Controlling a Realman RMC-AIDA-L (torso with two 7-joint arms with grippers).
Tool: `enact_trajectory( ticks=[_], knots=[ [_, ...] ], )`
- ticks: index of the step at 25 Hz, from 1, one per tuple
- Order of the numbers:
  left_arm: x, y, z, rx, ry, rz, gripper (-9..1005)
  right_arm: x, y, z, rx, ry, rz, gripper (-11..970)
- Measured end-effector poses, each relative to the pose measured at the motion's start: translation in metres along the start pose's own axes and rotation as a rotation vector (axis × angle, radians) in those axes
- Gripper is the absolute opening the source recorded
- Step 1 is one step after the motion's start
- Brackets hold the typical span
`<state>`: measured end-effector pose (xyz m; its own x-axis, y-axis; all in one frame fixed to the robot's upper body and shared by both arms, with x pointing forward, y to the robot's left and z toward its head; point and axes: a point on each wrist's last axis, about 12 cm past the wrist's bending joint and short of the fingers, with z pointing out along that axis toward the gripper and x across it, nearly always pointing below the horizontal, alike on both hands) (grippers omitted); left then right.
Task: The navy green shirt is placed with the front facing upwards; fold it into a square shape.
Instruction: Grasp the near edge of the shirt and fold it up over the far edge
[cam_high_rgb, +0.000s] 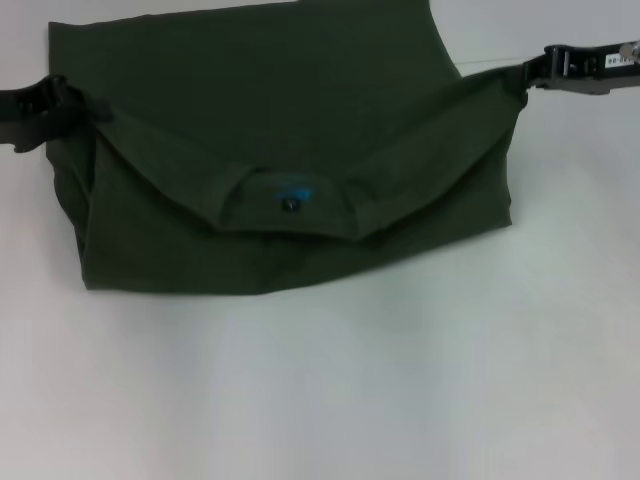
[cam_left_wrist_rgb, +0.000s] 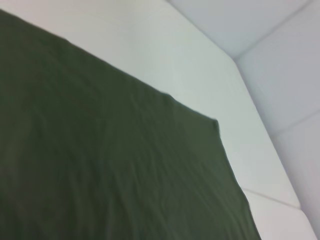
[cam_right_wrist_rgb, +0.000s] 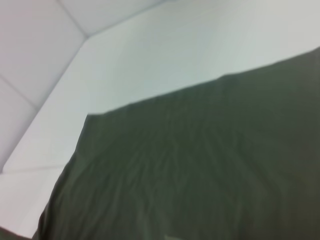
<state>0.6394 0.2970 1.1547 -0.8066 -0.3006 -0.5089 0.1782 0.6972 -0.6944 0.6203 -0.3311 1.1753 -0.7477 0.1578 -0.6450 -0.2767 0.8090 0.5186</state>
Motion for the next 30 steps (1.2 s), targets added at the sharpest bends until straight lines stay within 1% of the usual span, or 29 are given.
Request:
enact_trajectory(
  ticks=[4,6,11,16,20,24,30],
  knots=[
    [0.000,0.004,0.004,-0.025,-0.032,-0.008,18,0.003,-0.005,0.006,0.014,-0.030,0.022,7],
    [0.000,0.005,0.006,-0.035,-0.047,-0.011,18,0.007,-0.009,0.012,0.002,-0.068,0.046,7],
    [0.002,0.011,0.009,-0.058,-0.070,-0.017,23,0.011,-0.014,0.018,-0.007,-0.105,0.067,7],
    [-0.001,0.010,0.013,-0.063,-0.099,0.001,28,0.010,-0.019,0.020,0.027,-0.135,0.070,6],
    [-0.004,0.008,0.017,-0.074,-0.122,0.017,33,0.010,-0.018,0.025,0.021,-0.174,0.047,6],
    [-0.006,0.004,0.022,-0.074,-0.141,0.056,37,0.010,-0.017,0.032,0.014,-0.213,0.025,7],
    [-0.009,0.003,0.026,-0.097,-0.174,0.080,43,0.005,-0.018,0.038,0.043,-0.278,0.024,7]
  ],
)
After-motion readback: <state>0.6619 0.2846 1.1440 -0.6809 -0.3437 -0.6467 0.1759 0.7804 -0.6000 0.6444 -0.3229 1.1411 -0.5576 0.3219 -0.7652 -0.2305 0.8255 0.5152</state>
